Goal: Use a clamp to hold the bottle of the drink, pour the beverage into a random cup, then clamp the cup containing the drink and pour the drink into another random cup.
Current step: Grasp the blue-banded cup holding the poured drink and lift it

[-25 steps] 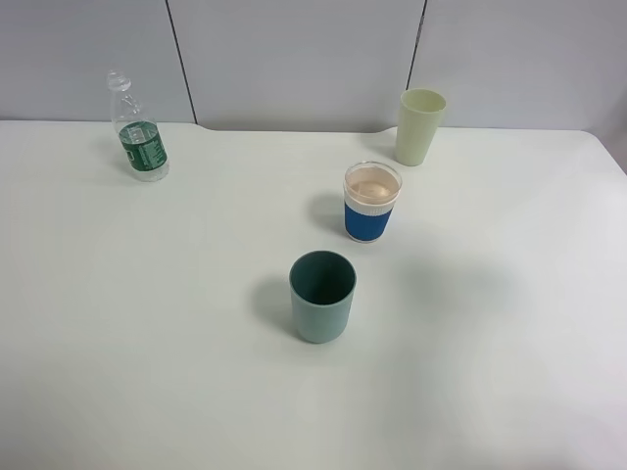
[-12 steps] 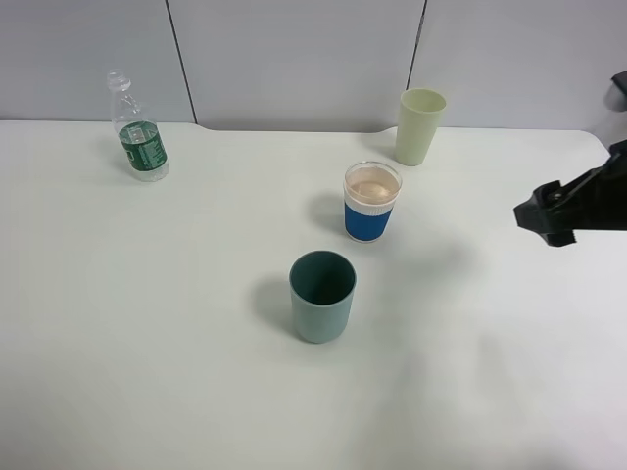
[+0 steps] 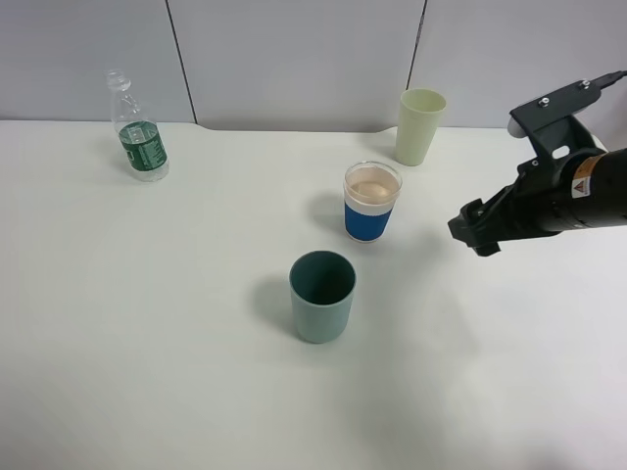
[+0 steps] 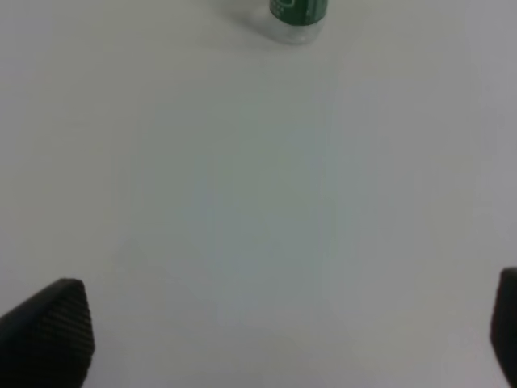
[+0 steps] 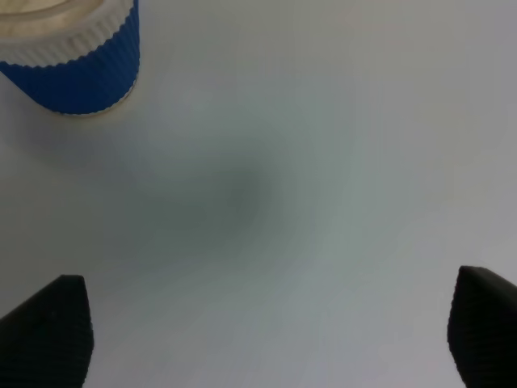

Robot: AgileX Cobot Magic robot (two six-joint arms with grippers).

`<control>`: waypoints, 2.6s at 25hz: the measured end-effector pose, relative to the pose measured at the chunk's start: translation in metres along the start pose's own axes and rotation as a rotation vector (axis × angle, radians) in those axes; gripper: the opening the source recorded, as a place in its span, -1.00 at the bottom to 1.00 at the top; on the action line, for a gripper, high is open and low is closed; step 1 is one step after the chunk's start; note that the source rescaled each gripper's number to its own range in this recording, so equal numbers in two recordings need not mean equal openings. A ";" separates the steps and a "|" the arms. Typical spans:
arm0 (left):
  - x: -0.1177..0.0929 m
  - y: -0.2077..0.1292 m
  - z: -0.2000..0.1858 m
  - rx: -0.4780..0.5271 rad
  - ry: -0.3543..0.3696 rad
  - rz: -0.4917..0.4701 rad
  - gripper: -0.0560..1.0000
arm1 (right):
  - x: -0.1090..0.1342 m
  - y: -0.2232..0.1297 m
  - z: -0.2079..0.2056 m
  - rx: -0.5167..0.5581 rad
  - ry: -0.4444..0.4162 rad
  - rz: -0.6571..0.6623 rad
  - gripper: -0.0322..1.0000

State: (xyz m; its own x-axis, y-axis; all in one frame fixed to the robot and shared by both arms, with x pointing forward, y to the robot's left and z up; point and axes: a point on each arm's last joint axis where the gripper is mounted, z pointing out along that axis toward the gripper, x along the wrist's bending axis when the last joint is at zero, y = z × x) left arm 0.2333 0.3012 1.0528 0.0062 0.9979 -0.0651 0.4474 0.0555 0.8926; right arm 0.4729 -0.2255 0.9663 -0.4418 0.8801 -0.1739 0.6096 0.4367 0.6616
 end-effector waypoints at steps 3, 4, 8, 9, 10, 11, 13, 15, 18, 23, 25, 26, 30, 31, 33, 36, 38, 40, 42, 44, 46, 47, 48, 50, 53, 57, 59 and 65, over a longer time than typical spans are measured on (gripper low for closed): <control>0.000 0.000 0.000 0.000 0.000 0.000 1.00 | 0.003 0.000 0.017 -0.025 0.019 -0.031 0.34; 0.000 0.000 0.000 0.000 0.000 0.000 1.00 | 0.004 -0.001 0.022 -0.029 0.026 -0.032 0.34; 0.000 0.000 0.000 0.000 0.000 0.000 1.00 | 0.009 -0.003 0.040 -0.057 0.061 -0.032 0.34; 0.000 0.000 0.000 0.000 0.000 0.000 1.00 | 0.010 -0.004 0.045 -0.061 0.071 -0.034 0.34; 0.000 0.000 0.000 0.000 0.000 0.000 1.00 | 0.011 -0.004 0.048 -0.073 0.082 -0.037 0.34; 0.000 0.000 0.000 0.000 0.000 0.000 1.00 | 0.013 -0.005 0.052 -0.083 0.093 -0.035 0.34; 0.000 0.000 0.000 0.000 0.000 0.000 1.00 | 0.016 -0.005 0.059 -0.111 0.117 -0.046 0.34; 0.000 0.000 0.000 0.000 0.000 0.000 1.00 | 0.019 -0.005 0.065 -0.149 0.144 -0.061 0.34; 0.000 0.000 0.000 0.000 0.000 0.000 1.00 | 0.023 -0.005 0.072 -0.189 0.176 -0.072 0.34; 0.000 0.000 0.000 0.000 0.000 0.000 1.00 | 0.030 -0.011 0.087 -0.230 0.215 -0.099 0.34; 0.000 0.000 0.000 0.000 0.000 0.000 1.00 | 0.032 -0.013 0.092 -0.253 0.228 -0.115 0.34; 0.000 0.000 0.000 0.000 0.000 0.000 1.00 | 0.033 -0.013 0.094 -0.266 0.233 -0.127 0.34; 0.000 0.000 0.000 0.000 0.000 0.000 1.00 | 0.034 -0.013 0.099 -0.328 0.223 -0.161 0.34; 0.000 0.000 0.000 0.000 0.000 0.000 1.00 | 0.034 -0.013 0.101 -0.339 0.214 -0.160 0.34; 0.000 0.000 0.000 0.000 0.000 0.000 1.00 | 0.033 -0.016 0.107 -0.351 0.199 -0.152 0.34; 0.000 0.000 0.000 0.000 0.000 0.000 1.00 | 0.035 -0.022 0.115 -0.366 0.196 -0.155 0.34; 0.000 0.000 0.000 0.000 0.000 0.000 1.00 | 0.037 -0.025 0.119 -0.386 0.202 -0.156 0.34; 0.000 0.000 0.000 0.000 0.000 0.000 1.00 | 0.038 -0.024 0.121 -0.428 0.203 -0.158 0.34; 0.000 0.000 0.000 0.000 0.000 0.000 1.00 | 0.038 -0.022 0.122 -0.487 0.197 -0.170 0.34; 0.000 0.000 0.000 0.000 0.000 0.000 1.00 | 0.037 -0.021 0.122 -0.548 0.189 -0.165 0.34; 0.000 0.000 0.000 0.000 0.000 0.000 1.00 | 0.036 -0.022 0.124 -0.580 0.182 -0.151 0.34; 0.000 0.000 0.000 0.000 0.000 0.000 1.00 | 0.037 -0.023 0.126 -0.587 0.184 -0.147 0.34; 0.000 0.000 0.000 0.000 0.000 0.000 1.00 | 0.037 -0.025 0.127 -0.590 0.187 -0.143 0.34; 0.000 0.000 0.000 0.000 0.000 0.000 1.00 | 0.038 -0.028 0.130 -0.586 0.190 -0.138 0.34; 0.000 0.000 0.000 0.000 0.000 0.000 1.00 | 0.039 -0.035 0.136 -0.568 0.193 -0.148 0.34; 0.000 0.000 0.000 0.000 0.000 0.000 1.00 | 0.036 -0.048 0.144 -0.524 0.185 -0.143 0.34; 0.000 0.000 0.000 0.000 0.000 0.000 1.00 | 0.033 -0.049 0.145 -0.518 0.178 -0.141 0.34; 0.000 0.000 0.000 0.000 0.000 0.000 1.00 | 0.030 -0.037 0.151 -0.569 0.187 -0.176 0.34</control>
State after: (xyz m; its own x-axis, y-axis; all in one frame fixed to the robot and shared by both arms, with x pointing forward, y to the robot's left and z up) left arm 0.2333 0.3012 1.0528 0.0062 0.9979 -0.0651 0.4474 0.0555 0.8926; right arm 0.5364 -0.1866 0.8265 -0.6428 0.7341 -0.2187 0.0936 0.3587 0.9287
